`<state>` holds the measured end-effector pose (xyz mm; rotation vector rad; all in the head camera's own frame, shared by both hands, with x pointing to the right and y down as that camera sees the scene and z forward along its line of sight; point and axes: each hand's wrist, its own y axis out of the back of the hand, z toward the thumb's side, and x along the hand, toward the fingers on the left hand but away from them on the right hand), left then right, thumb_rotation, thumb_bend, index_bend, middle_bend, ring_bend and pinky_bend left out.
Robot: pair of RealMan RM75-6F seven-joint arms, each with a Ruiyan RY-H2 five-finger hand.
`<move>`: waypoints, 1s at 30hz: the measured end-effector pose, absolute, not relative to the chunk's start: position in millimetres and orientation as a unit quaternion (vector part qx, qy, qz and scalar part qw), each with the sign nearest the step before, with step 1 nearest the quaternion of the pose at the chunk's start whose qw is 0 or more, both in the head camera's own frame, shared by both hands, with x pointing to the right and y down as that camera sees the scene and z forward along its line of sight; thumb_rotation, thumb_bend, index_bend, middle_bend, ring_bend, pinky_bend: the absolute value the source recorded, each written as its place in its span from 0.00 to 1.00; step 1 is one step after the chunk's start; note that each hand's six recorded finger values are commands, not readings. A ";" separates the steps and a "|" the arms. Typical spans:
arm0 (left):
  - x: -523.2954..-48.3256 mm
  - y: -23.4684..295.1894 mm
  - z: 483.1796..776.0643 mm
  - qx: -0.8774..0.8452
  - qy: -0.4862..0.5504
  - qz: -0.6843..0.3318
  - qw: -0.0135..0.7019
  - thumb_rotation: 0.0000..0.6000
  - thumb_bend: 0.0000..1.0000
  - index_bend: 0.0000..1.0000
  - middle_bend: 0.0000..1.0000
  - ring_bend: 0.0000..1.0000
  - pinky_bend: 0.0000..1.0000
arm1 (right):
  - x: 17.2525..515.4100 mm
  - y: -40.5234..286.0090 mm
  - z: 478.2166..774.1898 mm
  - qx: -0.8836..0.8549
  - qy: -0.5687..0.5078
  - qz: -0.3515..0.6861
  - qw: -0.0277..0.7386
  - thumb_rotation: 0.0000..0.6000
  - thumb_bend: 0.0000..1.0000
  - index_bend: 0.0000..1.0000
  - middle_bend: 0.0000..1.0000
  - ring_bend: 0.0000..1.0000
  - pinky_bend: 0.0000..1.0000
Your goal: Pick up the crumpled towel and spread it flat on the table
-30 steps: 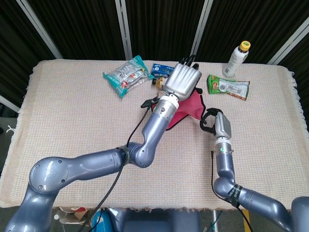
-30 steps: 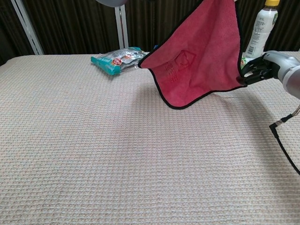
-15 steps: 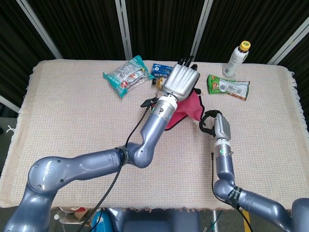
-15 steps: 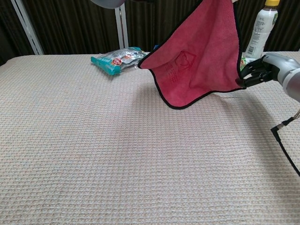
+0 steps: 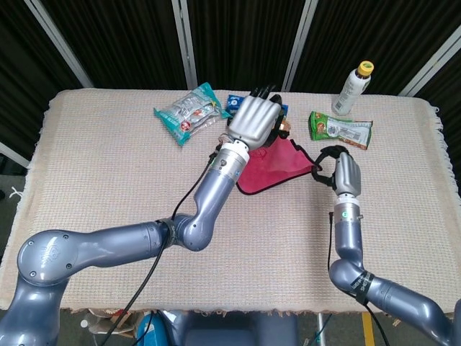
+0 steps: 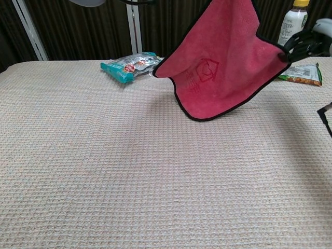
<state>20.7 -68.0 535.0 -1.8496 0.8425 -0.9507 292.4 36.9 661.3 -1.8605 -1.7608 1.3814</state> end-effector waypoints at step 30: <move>-61.7 -54.0 568.7 -0.765 0.427 -0.364 0.316 1.00 0.53 0.64 0.29 0.08 0.14 | 252.9 -12.4 607.3 -0.635 -0.583 0.455 0.222 1.00 0.50 0.72 0.33 0.15 0.16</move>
